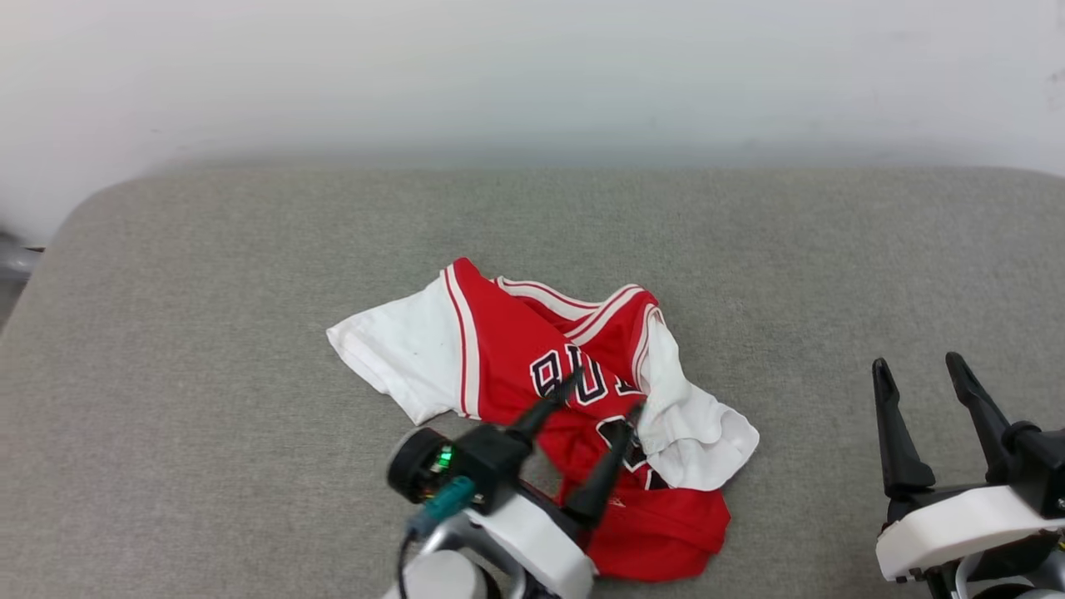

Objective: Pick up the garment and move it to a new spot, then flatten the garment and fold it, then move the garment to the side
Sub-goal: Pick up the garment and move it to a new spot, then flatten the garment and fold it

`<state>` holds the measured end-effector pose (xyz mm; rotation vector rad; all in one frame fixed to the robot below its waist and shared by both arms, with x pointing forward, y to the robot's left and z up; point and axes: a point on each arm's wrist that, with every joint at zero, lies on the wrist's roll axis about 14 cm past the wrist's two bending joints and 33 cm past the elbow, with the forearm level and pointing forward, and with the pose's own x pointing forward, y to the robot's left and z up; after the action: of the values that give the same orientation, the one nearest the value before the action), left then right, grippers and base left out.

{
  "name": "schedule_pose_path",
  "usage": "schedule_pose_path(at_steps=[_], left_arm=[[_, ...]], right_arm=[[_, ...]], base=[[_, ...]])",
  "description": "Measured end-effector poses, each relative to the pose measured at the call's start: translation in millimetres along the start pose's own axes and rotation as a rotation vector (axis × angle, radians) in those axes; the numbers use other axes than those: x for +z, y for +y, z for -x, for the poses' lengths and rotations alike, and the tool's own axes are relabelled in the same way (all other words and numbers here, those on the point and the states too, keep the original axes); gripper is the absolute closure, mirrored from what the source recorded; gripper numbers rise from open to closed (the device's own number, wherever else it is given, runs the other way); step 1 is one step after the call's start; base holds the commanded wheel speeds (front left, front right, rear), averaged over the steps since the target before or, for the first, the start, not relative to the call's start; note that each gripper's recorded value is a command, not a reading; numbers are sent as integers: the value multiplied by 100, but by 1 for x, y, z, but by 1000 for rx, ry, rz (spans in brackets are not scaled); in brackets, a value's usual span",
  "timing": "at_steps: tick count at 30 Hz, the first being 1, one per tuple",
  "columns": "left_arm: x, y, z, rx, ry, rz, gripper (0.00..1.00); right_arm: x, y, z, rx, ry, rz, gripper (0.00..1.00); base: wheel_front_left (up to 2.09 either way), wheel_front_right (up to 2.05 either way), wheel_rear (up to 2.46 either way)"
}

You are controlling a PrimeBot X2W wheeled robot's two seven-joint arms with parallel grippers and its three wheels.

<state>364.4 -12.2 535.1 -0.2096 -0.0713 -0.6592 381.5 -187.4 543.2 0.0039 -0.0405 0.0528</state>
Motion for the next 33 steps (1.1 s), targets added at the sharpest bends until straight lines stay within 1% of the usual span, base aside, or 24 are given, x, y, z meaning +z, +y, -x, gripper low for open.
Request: schedule_pose_path(at_steps=[8, 9, 10, 14, 18, 21, 28, 31, 33], left_arm=[[37, 74, 36, 299, -102, -69, 0], [42, 92, 50, 373, -109, -89, 0], [42, 92, 50, 373, -109, -89, 0], [48, 126, 82, 505, -110, -135, 0], [51, 145, 108, 590, -105, -156, 0], [52, 150, 118, 608, -102, -170, 0], [51, 149, 123, 604, -94, -182, 0], [51, 147, 123, 601, -95, -178, 0], [50, 146, 123, 599, -95, -172, 0]], right_arm=[[2, 9, 13, 27, 12, -8, 0], [3, 11, 16, 31, 15, -9, 0], [3, 11, 16, 31, 15, -9, 0], [4, 14, 21, 43, 16, -14, 0], [4, 17, 26, 50, 21, -15, 0], [5, 18, 28, 54, 19, -17, 0], [-4, 13, 32, 40, 57, -12, 0], [-17, 9, 33, 27, 120, -32, 0], [-34, 9, 34, 27, 206, -45, 0]], base=[[0, 0, 0], [0, 0, 0], [0, 0, 0], [0, 0, 0], [0, 0, 0], [0, 0, 0], [0, 0, 0], [0, 0, 0], [0, 0, 0]])
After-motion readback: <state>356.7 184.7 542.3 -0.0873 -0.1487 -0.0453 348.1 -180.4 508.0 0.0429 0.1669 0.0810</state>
